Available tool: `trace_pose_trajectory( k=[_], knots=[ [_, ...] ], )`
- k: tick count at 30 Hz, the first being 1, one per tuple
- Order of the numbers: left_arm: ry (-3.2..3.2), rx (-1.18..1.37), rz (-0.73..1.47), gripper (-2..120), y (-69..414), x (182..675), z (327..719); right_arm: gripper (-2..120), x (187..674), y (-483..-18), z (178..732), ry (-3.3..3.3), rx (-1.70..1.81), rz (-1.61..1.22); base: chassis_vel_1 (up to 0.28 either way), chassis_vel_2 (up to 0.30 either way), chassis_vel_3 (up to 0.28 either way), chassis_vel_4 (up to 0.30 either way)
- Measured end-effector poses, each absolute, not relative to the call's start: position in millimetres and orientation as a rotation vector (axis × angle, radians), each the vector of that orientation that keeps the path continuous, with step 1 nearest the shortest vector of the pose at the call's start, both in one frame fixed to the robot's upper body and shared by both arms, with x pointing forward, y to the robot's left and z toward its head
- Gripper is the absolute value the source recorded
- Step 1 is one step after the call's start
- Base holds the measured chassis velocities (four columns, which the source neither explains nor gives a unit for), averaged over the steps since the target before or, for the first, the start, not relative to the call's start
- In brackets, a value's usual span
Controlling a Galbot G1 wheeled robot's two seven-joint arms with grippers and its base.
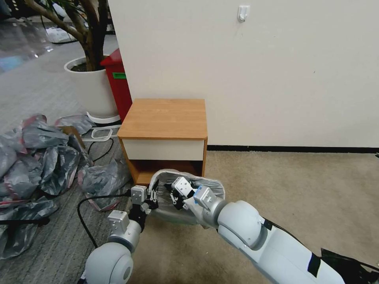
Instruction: Pick up the garbage bag from the table and place it over the trash can.
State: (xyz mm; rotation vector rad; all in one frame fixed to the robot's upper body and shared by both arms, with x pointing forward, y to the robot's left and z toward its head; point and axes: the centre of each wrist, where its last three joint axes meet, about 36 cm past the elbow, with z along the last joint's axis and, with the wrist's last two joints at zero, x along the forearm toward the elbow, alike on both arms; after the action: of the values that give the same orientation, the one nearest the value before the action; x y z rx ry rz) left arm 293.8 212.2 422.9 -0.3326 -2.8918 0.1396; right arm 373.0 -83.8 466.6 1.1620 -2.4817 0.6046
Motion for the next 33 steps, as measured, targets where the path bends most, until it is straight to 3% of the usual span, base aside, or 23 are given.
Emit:
trace_pose_trajectory(
  k=[33],
  knots=[
    [-2.914, -0.407, 0.158, 5, 199, 284, 437, 0, 411, -79, 412, -2.308, 1.091, 1.022, 0.0, 0.0, 0.0, 0.0]
  ],
)
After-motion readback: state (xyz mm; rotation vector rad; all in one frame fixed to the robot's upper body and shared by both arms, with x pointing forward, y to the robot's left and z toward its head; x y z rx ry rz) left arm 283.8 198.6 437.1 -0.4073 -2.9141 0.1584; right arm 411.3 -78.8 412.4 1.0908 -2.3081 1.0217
